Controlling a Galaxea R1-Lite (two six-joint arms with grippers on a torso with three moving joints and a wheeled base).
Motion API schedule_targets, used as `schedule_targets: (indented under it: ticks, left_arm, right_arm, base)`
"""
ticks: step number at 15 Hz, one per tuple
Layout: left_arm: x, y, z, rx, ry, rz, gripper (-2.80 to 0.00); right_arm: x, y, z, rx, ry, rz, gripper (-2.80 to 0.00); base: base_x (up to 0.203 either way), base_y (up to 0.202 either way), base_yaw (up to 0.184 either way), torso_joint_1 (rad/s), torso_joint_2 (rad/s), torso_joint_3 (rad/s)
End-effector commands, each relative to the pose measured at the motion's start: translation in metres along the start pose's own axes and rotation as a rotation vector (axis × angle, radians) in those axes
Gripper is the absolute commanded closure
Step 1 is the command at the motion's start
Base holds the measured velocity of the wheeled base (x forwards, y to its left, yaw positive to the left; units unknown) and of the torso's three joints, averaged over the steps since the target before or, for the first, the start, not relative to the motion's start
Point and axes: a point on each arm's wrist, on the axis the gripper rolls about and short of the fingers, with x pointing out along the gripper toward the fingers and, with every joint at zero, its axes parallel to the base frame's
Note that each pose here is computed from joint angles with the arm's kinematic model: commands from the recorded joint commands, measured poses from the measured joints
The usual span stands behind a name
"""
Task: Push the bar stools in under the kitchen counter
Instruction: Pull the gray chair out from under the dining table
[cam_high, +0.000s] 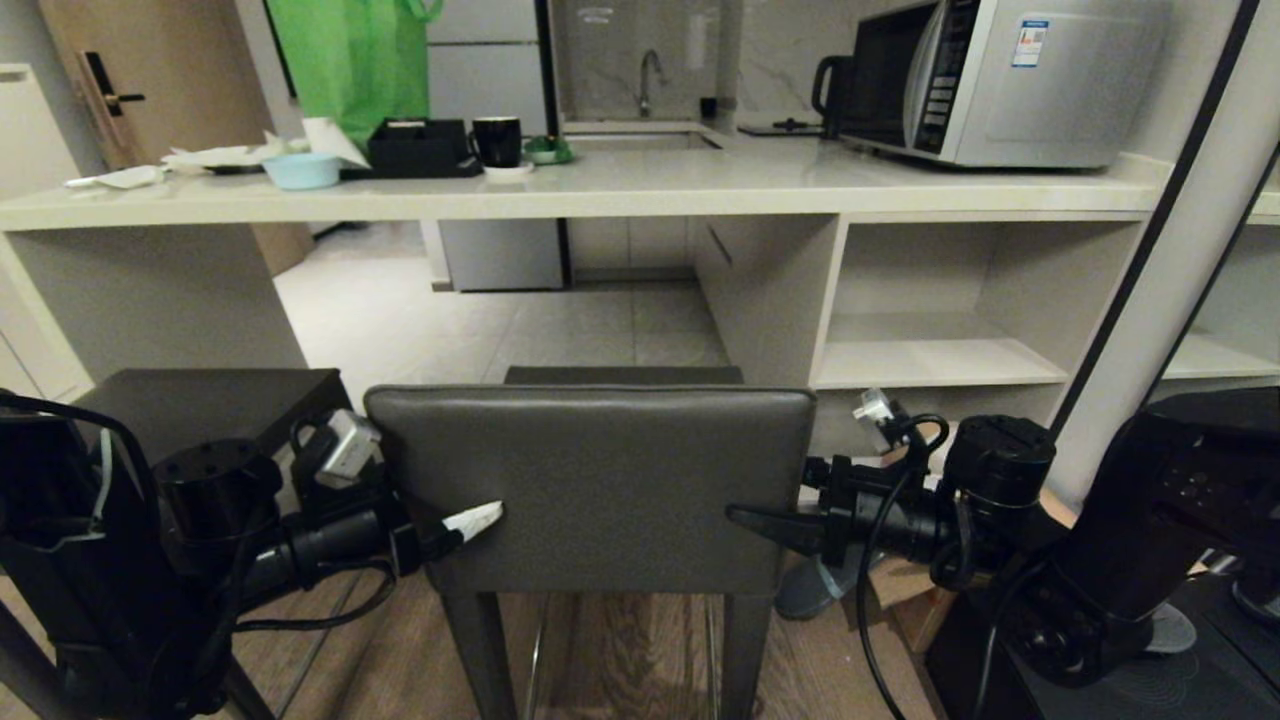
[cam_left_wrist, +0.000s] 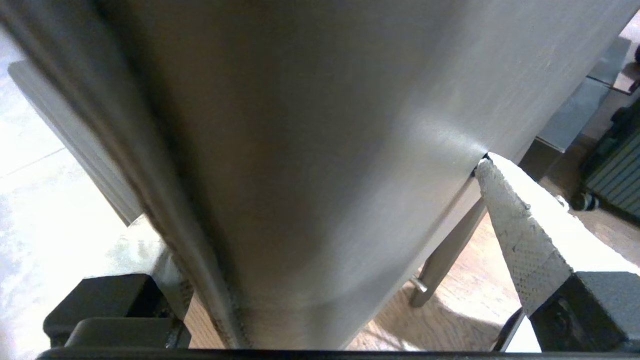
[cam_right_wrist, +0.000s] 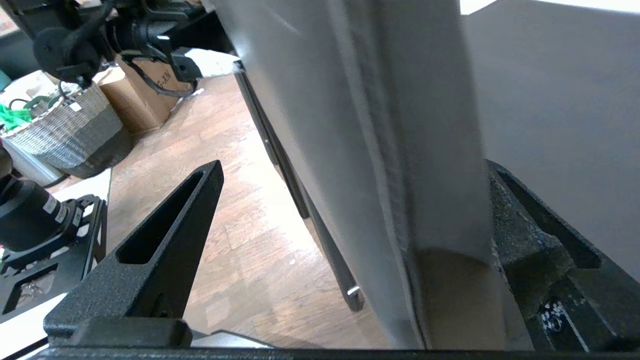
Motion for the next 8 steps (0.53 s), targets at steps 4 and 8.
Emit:
schedule_targets:
  ticks: [4,8]
  left_arm:
    - [-0.015,0.001,0.001,-0.014,0.004,0.039,-2.80]
    - [-0.049,0.006,-0.008,-0.076,0.042,0.129,-2.80]
  right_arm:
    - [-0.015,0.004,0.001,0.014,0.006,-0.028,-2.80]
    - [-0.064,-0.008,-0.001,0.040,0.013,-0.161,-2.80]
  base:
    - [0.000,0.000,0.000,0.000,0.00,0.000]
    - [0.000,0.000,0.000,0.000,0.00,0.000]
